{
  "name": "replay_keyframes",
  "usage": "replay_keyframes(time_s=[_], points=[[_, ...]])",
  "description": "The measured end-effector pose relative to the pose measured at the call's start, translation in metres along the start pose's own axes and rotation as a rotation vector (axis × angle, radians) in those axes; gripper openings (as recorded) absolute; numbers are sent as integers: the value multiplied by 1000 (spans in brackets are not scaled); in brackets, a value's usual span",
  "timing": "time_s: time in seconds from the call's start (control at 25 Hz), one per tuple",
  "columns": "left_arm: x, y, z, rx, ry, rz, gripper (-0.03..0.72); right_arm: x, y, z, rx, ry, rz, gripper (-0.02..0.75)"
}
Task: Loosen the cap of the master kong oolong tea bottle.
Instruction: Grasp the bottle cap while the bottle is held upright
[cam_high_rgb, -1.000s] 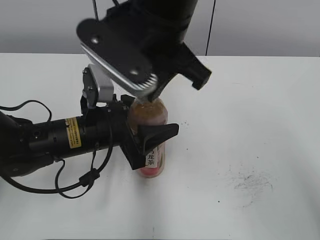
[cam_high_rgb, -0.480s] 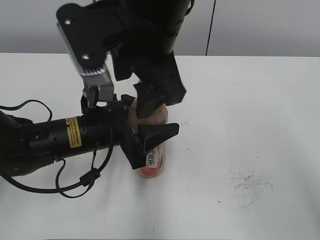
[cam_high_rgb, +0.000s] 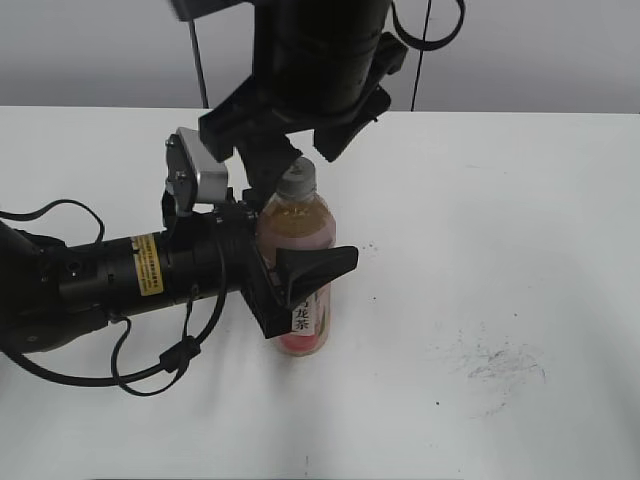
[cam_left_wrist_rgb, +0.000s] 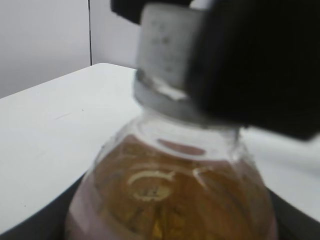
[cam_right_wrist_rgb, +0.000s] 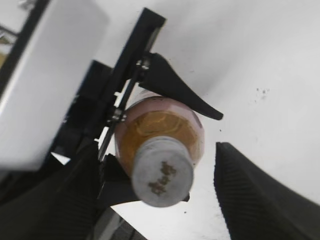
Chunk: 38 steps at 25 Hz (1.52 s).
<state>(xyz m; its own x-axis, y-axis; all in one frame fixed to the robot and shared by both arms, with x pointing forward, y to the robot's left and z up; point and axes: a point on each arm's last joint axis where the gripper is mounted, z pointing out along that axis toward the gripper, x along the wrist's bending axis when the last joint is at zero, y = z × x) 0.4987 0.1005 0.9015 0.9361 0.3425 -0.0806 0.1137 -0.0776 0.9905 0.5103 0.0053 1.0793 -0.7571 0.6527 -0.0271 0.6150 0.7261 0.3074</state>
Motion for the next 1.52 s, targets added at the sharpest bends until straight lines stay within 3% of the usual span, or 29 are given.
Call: replay_keyframes(time_s=[0.12,0.24,0.44,0.72,1.16,1.24,1.32,1.52], points=[[0,0,0,0,0,0,446,-3,0,0,-2,-31,117,533],[0,0,0,0,0,0,446,-1,0,0,0,-7,148,507],[0,0,0,1,1,0,446,2,0,1,3,21,158,417],[0,0,0,1,1,-1,446,2,-10,14,58,10,147,387],[0,0,0,1,1,-1,446,1,-2,2,10,12,122,362],[0,0,0,1,1,-1,446,1,-2,2,10,13,111,339],[0,0,0,1,1,-1,446,1,-2,2,11,12,83,268],[0,0,0,0,2,-2,446,1,-2,2,9,12,-137,269]])
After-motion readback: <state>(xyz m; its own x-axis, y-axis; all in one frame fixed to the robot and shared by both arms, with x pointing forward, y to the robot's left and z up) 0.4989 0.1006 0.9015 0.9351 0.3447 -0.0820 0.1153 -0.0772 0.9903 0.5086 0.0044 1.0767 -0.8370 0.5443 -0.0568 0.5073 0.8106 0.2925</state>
